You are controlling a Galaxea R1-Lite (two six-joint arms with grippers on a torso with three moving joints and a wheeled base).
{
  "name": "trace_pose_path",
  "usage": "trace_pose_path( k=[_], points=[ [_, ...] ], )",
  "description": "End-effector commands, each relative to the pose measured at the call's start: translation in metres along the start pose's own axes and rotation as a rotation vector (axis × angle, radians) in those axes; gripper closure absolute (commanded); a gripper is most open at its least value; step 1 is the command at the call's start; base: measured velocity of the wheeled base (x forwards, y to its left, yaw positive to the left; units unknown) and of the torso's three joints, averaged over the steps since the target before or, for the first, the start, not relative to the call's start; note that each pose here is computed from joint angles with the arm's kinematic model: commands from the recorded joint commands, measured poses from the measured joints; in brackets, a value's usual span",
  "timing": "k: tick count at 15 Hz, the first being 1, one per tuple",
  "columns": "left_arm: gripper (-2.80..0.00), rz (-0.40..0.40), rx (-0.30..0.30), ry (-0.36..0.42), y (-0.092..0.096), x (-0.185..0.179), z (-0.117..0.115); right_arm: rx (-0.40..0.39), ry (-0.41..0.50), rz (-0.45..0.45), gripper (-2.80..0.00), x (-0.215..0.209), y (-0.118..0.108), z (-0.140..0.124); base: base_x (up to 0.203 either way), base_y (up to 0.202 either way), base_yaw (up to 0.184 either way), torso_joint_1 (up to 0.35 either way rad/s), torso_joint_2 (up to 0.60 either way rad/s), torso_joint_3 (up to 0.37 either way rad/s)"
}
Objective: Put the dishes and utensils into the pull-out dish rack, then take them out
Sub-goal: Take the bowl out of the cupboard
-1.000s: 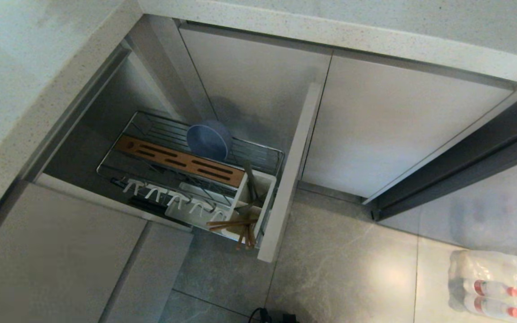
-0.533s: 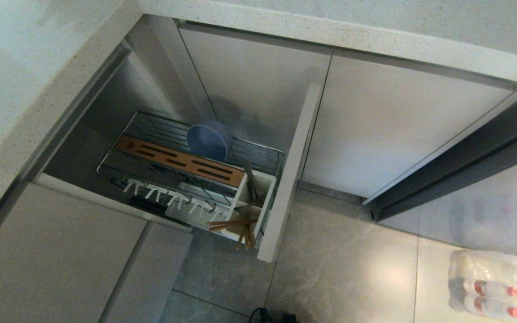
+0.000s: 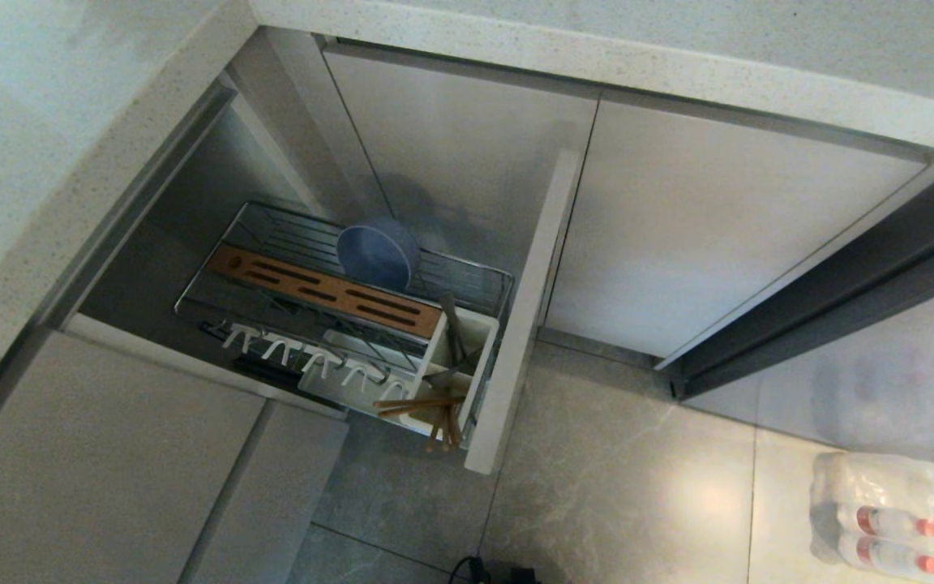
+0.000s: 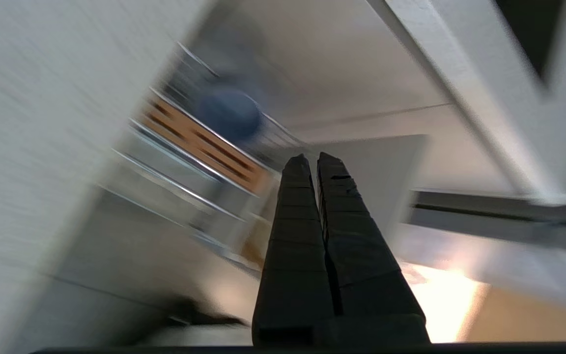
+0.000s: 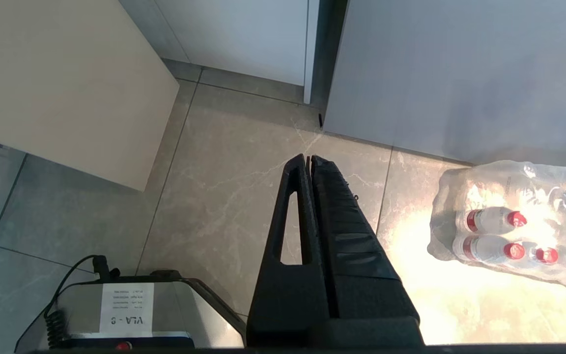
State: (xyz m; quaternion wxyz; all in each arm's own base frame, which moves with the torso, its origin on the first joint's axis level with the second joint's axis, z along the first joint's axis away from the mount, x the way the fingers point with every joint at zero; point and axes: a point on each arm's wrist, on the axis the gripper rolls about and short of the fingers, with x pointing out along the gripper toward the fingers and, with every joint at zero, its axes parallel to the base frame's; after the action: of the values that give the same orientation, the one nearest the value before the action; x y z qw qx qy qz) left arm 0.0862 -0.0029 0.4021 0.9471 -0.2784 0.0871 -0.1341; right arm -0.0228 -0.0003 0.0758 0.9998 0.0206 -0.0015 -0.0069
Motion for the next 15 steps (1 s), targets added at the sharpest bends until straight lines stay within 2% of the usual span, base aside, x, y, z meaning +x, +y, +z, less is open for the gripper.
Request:
trace_pose_path(
  k=[1, 3, 4, 6, 9, 12, 15],
  points=[
    [0.0, -0.018, -0.114, 0.051, 0.001, 0.011, -0.002, 0.0, 0.001, 0.0, 0.0, 0.0, 0.0, 0.0, 0.0, 0.0, 0.0, 0.0, 0.0, 0.0],
    [0.0, -0.011, -0.257, 0.078, 0.0, 0.018, -0.006, 0.0, 0.001, 0.0, 0.0, 0.0, 0.0, 0.0, 0.0, 0.0, 0.0, 0.0, 0.0, 0.0],
    [0.0, 0.019, -0.294, 0.087, 0.002, 0.026, -0.009, 0.0, 0.001, 0.0, 0.0, 0.0, 0.0, 0.0, 0.0, 0.0, 0.0, 0.0, 0.0, 0.0],
    [0.0, 0.065, -0.317, 0.11, 0.006, 0.04, -0.013, 0.0, 0.001, 0.0, 0.0, 0.0, 0.0, 0.0, 0.0, 0.0, 0.0, 0.0, 0.0, 0.0],
    [0.0, 0.12, -0.295, 0.144, 0.001, 0.061, -0.03, 0.0, 0.001, 0.0, 0.0, 0.0, 0.0, 0.0, 0.0, 0.0, 0.0, 0.0, 0.0, 0.0],
    [0.0, 0.22, -0.227, 0.118, -0.01, 0.101, -0.058, 0.0, 0.0, 0.0, 0.0, 0.0, 0.0, 0.0, 0.0, 0.0, 0.0, 0.0, 0.0, 0.0],
    [0.0, 0.318, -0.186, 0.116, -0.01, 0.139, -0.079, 0.0, 0.001, 0.0, 0.0, 0.0, 0.0, 0.0, 0.0, 0.0, 0.0, 0.0, 0.0, 0.0]
  ],
)
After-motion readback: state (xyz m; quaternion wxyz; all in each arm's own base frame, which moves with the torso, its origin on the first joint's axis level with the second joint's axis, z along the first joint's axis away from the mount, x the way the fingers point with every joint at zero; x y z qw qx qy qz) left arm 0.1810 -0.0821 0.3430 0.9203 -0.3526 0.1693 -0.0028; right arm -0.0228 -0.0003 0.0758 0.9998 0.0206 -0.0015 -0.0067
